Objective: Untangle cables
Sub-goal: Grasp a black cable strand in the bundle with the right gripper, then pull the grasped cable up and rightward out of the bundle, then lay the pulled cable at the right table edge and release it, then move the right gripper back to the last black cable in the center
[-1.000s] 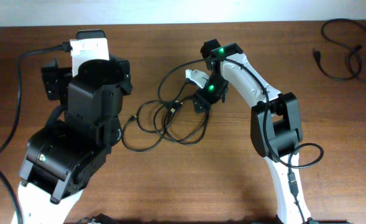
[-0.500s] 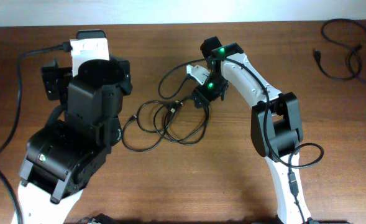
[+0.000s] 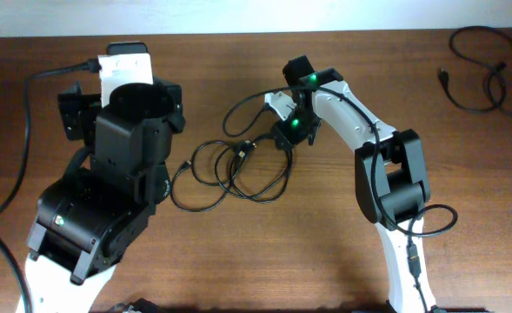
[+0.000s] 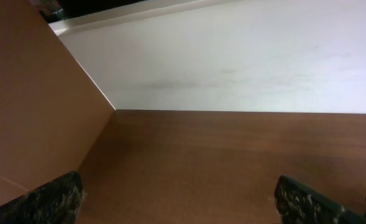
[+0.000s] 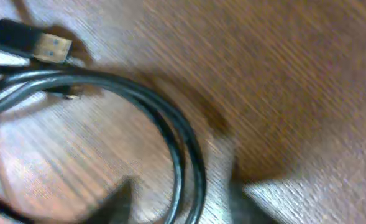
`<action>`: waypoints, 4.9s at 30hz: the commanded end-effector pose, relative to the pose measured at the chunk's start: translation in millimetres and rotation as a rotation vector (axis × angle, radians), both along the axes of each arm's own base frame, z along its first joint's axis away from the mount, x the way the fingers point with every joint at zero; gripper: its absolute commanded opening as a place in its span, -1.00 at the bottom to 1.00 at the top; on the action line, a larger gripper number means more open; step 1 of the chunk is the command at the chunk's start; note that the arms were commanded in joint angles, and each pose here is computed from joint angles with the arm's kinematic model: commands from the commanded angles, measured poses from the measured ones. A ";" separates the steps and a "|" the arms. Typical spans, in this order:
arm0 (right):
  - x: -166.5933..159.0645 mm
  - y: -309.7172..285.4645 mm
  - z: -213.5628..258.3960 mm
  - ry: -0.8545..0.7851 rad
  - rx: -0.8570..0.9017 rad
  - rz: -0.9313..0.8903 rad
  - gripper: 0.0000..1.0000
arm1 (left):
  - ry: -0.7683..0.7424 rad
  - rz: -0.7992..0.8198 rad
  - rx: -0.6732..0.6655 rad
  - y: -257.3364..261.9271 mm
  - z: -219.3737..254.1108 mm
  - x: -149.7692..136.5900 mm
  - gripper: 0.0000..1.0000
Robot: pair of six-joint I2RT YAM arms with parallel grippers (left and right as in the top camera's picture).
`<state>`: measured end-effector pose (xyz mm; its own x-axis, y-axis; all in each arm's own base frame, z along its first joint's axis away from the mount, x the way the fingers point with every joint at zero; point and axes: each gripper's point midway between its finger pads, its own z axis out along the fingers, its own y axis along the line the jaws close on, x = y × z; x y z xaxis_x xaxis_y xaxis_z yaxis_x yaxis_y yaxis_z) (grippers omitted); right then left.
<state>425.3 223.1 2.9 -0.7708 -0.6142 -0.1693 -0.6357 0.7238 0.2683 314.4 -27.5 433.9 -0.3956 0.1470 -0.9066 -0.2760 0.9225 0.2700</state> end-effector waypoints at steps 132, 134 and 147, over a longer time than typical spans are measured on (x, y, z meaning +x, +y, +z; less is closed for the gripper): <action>56.5 -311.4 304.1 -0.719 -0.008 -0.877 0.98 | 0.060 -0.043 0.012 -5.8 -11.2 1.0 0.98; 57.2 -270.7 298.0 -0.711 -0.026 -0.694 0.98 | 0.060 -0.043 0.013 -5.8 -11.3 0.9 0.98; 42.4 -152.7 233.7 -0.543 -0.035 -0.385 0.99 | 0.076 -0.059 0.011 -8.0 -14.8 0.2 0.98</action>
<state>467.0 64.7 271.9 -0.6846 -0.3491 -0.6399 -0.3801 0.9200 -0.0952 314.2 -35.3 418.7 -0.4502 0.1725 -0.8761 -0.2100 0.9332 0.2917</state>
